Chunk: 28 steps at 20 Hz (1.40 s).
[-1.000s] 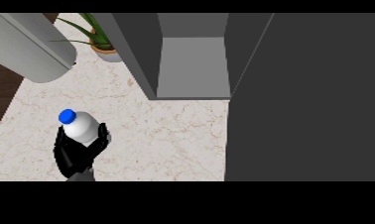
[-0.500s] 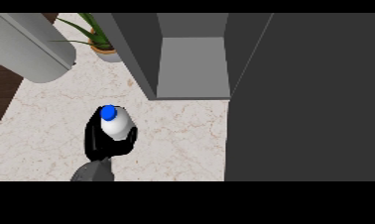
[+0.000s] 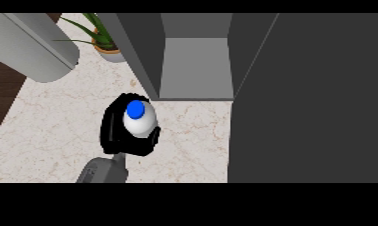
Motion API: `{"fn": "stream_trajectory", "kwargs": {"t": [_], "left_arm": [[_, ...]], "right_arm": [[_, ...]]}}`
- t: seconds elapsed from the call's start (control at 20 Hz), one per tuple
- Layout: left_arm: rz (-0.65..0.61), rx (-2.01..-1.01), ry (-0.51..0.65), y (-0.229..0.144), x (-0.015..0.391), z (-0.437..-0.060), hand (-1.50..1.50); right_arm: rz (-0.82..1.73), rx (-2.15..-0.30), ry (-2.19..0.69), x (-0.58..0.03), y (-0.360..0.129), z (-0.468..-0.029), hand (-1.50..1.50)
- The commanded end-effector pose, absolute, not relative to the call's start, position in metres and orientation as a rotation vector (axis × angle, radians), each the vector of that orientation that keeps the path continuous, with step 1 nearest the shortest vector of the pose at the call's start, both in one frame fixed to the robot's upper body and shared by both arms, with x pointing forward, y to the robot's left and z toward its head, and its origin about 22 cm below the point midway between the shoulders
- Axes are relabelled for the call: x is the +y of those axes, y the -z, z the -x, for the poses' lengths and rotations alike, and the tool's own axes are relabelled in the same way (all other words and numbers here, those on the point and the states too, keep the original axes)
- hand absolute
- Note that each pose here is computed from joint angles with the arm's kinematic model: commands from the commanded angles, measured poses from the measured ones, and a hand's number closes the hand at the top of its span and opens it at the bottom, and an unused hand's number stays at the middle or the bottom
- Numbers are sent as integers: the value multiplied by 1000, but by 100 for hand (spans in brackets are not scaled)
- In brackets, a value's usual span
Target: Pick up the bottled water, place it into the cabinet and close the cabinet
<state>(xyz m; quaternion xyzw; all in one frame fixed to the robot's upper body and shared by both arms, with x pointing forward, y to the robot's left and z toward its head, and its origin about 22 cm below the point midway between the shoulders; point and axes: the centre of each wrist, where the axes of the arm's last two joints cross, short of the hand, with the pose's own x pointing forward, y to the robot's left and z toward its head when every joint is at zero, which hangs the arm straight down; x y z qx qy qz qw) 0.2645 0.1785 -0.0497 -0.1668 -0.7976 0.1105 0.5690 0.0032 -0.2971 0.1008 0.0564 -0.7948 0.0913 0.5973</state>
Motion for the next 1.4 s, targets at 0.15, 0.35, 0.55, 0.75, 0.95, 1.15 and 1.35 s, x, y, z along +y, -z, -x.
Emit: {"fn": "stream_trajectory", "kwargs": {"t": [0.15, 0.35, 0.55, 0.75, 0.95, 1.15, 1.35], "left_arm": [[457, -1892, -178, -15, 127, -258, 150], [473, -1877, -154, -52, 92, -247, 150], [411, -1883, -154, -83, 67, -255, 150], [338, -1911, -138, -90, 40, -258, 150], [299, -1933, -155, -111, 33, -286, 150], [204, -1932, -139, -123, 24, -312, 150], [159, -1908, -116, -103, 31, -325, 150]], "right_arm": [[-157, -1906, -222, -296, -126, -4, -150], [-151, -1910, -216, -293, -121, -14, -150], [-152, -1903, -217, -298, -117, -19, -150], [-164, -1923, -237, -293, -133, -13, -150], [-157, -1924, -215, -304, -127, -25, -150], [-136, -1912, -245, -296, -128, -19, -150], [-146, -1915, -237, -291, -132, -17, -150]]}}
